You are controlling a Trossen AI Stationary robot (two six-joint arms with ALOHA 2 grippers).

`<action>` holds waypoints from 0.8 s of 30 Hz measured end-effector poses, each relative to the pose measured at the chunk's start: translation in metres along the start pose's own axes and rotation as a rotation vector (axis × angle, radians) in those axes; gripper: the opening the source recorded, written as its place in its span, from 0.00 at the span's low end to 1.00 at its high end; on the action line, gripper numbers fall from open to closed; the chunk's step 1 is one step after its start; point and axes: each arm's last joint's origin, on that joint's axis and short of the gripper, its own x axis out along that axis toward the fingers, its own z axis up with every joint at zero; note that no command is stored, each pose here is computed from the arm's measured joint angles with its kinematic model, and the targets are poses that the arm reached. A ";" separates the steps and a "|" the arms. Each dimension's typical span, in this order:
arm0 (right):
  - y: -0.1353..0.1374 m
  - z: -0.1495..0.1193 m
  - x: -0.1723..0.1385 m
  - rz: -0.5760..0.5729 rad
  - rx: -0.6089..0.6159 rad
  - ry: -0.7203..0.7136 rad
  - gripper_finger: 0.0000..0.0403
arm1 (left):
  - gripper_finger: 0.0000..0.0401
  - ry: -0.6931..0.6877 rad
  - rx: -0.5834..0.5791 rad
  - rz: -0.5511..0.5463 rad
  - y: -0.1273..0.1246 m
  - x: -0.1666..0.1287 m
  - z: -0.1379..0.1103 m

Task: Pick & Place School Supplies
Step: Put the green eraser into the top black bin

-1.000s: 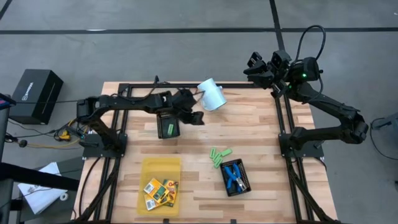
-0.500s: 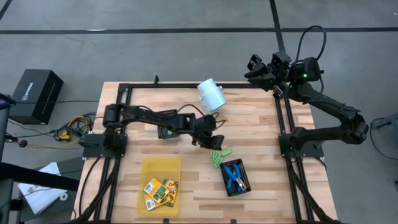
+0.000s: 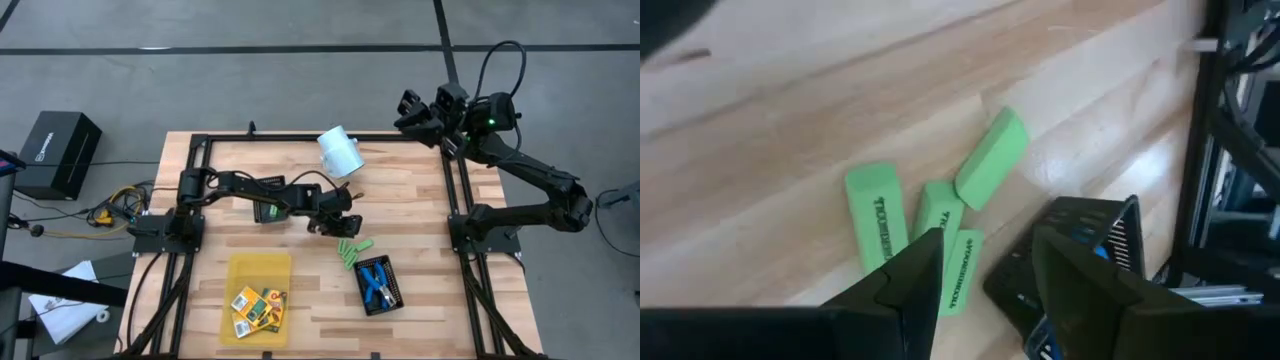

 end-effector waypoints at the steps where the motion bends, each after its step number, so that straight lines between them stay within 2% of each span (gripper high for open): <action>1: 0.000 0.000 0.000 0.011 -0.003 0.010 0.25 | 0.37 -0.007 -0.018 0.005 0.000 0.000 0.000; 10: 0.001 -0.002 0.000 0.054 0.000 0.056 0.25 | 0.37 -0.031 -0.184 0.042 0.003 -0.001 -0.001; 17: 0.001 -0.003 0.000 0.074 -0.016 0.079 0.25 | 0.34 -0.035 -0.174 0.048 -0.009 -0.006 -0.004; 24: -0.001 -0.001 -0.004 0.068 -0.025 0.098 0.25 | 0.31 -0.061 -0.065 0.034 -0.016 -0.007 -0.008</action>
